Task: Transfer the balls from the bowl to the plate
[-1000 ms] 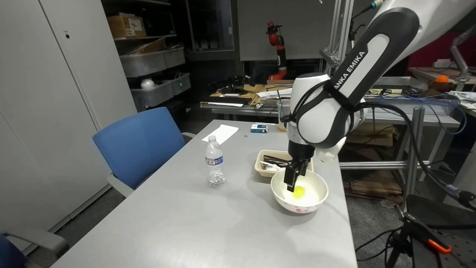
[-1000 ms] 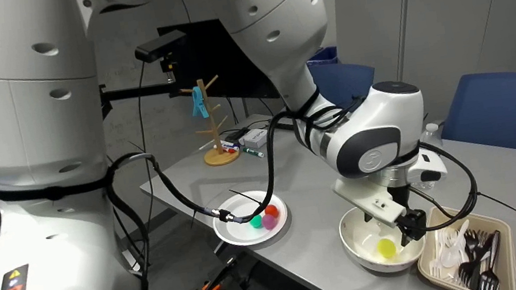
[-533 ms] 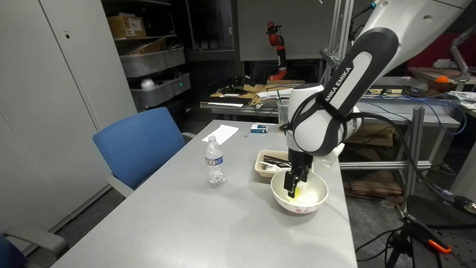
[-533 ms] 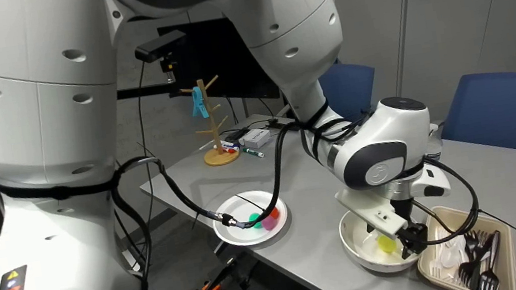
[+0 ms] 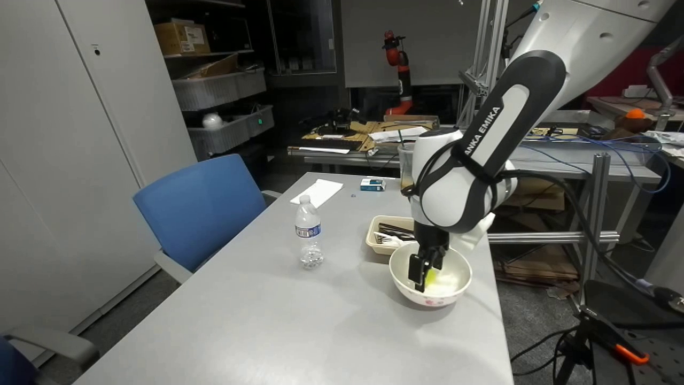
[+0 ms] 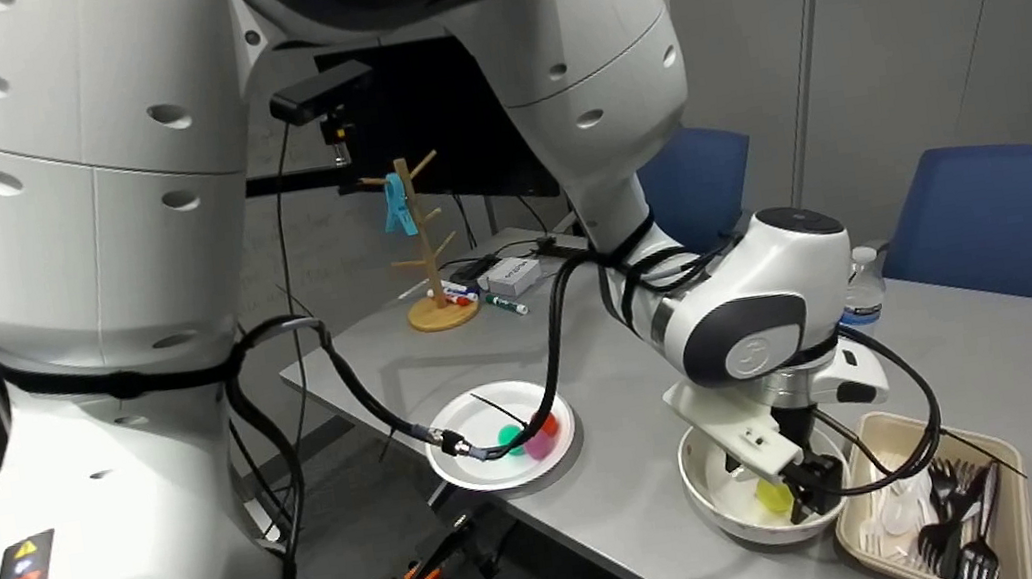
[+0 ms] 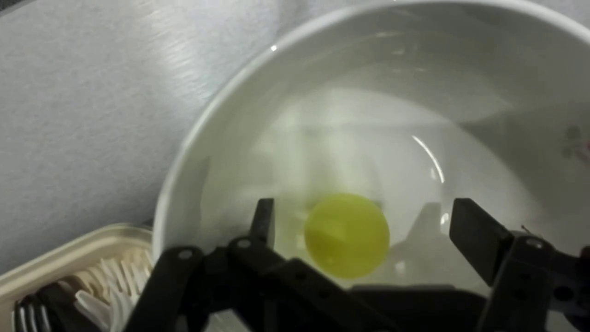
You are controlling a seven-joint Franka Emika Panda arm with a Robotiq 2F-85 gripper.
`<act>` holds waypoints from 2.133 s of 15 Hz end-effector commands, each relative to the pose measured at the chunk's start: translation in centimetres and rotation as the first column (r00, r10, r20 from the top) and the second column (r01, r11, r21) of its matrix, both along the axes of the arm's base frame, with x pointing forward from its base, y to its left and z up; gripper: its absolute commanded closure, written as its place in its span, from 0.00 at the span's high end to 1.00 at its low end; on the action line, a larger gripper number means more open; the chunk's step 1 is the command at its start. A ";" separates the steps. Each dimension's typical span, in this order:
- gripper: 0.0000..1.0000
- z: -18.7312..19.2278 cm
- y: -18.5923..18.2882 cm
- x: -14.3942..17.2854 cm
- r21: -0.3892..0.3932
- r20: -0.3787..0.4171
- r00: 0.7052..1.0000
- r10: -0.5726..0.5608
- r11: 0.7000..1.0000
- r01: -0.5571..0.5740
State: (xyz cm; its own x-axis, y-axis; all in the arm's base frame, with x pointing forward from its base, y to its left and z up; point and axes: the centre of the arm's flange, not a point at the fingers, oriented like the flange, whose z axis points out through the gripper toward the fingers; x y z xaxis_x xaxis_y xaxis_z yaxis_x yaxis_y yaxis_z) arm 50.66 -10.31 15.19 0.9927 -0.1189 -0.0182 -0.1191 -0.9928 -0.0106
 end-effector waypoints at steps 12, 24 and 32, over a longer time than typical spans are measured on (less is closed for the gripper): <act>0.14 0.3 0.3 -0.3 0.008 0.012 1.000 -0.011 1.000 0.011; 0.14 9.4 2.8 -4.4 -0.012 -0.058 0.989 0.134 0.991 -0.135; 0.14 11.3 10.4 -8.1 0.113 -0.091 0.950 0.297 0.951 -0.287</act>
